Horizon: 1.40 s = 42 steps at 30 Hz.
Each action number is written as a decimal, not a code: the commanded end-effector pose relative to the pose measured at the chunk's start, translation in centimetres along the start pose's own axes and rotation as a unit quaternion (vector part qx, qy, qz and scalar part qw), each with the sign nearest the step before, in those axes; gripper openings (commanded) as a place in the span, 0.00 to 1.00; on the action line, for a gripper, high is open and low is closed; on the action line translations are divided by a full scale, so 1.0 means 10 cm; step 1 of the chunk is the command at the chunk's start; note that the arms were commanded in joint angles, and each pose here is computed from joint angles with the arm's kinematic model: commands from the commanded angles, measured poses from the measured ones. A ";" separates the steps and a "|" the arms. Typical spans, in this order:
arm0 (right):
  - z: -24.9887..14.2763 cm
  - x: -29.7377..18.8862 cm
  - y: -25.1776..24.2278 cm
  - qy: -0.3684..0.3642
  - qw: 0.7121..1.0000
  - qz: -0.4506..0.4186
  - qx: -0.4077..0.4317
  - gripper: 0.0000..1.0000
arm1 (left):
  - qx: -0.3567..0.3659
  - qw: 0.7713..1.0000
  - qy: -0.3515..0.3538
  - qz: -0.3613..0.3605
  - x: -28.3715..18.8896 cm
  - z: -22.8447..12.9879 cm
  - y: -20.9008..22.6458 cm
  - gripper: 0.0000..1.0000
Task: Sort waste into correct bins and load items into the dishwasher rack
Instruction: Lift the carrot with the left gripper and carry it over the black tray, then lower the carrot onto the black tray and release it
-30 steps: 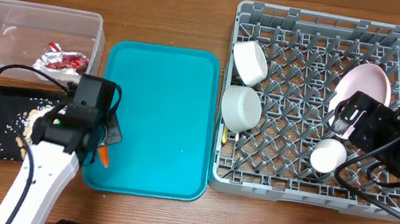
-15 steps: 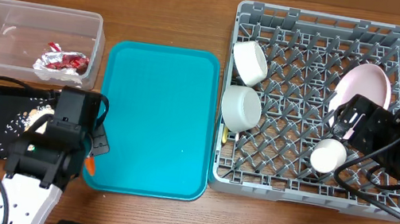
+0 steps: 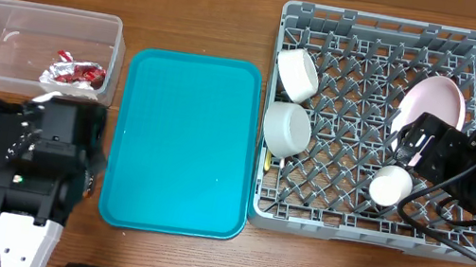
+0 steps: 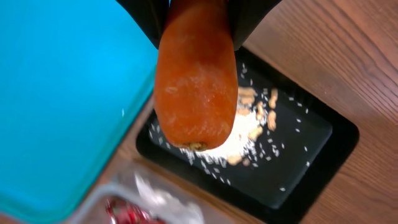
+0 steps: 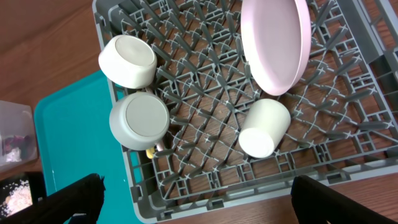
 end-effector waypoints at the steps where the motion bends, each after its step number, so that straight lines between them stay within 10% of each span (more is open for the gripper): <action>1: 0.01 -0.08 0.00 -0.015 1.000 0.003 0.002 1.00 | -0.029 0.999 -0.017 -0.004 -0.02 0.16 0.02 0.04; 42: 0.01 -0.07 0.00 -0.013 1.000 0.003 0.002 1.00 | -0.174 0.974 0.087 0.114 1.41 0.50 0.65 0.04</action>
Point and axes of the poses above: each gripper's point midway between its finger pads, its own x axis out along the fingers, its own y axis along the line the jaws close on, z = x × y, the point moved 4 cm from there along -x, back along the fingers, and after that the axes turned 12 degrees about -x, right-handed, at the moved point
